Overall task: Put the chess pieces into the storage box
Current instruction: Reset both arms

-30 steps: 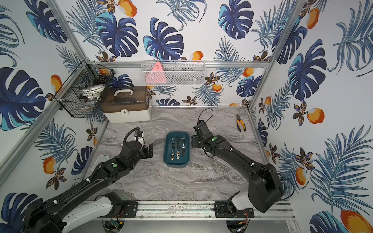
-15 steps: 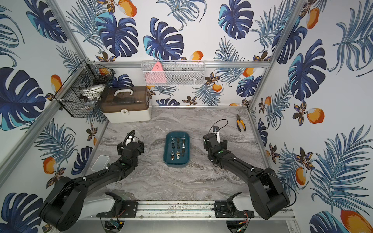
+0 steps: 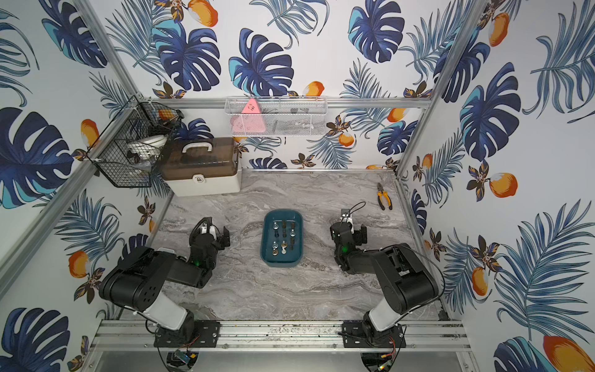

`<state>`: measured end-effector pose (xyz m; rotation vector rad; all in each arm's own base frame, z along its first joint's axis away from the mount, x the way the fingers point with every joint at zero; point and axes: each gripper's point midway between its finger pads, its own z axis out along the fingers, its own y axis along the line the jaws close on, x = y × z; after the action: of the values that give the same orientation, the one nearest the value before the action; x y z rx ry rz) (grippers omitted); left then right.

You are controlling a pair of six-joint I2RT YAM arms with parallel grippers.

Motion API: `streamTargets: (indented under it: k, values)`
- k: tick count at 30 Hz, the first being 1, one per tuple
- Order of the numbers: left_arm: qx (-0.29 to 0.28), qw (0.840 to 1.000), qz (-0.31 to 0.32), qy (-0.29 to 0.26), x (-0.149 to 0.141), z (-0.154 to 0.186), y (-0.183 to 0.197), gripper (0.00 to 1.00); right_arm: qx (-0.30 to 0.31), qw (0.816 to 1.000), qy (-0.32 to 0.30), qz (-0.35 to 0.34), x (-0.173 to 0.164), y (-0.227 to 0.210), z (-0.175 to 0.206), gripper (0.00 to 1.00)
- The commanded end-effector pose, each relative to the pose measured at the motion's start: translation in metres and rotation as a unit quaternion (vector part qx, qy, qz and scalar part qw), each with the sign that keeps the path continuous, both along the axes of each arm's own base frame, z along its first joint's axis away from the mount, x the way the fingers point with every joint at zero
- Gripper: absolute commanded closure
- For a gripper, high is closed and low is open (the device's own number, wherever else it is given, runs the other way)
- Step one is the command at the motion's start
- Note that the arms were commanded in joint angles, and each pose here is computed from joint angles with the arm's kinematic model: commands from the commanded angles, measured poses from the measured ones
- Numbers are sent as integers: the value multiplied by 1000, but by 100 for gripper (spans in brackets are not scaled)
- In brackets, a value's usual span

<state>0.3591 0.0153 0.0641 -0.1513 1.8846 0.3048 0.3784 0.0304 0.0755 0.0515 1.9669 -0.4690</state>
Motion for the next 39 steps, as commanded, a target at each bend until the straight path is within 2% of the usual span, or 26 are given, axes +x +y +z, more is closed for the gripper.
streamTargets:
  k: [1,4,10,15,22,24,39]
  values:
    - [-5,994,-43,-98,-1,35,-13,1,-4,993,-117,6,5,-2,36,3]
    - [-1,994,-49,-99,2,36,-15,1,22,993,-112,3,0,-5,32,2]
    - [-4,998,-51,-25,28,21,-17,1,68,994,-81,14,9,-15,21,0]
    - [-17,999,-28,-21,30,20,-5,1,106,992,-66,24,14,-22,10,0]
    - [-29,999,-8,-13,32,17,4,1,104,993,-57,22,21,-26,2,0]
    - [-28,999,-8,-13,33,18,4,1,119,992,-43,22,22,-27,-1,0]
    - [-28,999,-9,-11,33,17,4,1,120,991,-49,25,22,-30,0,0]
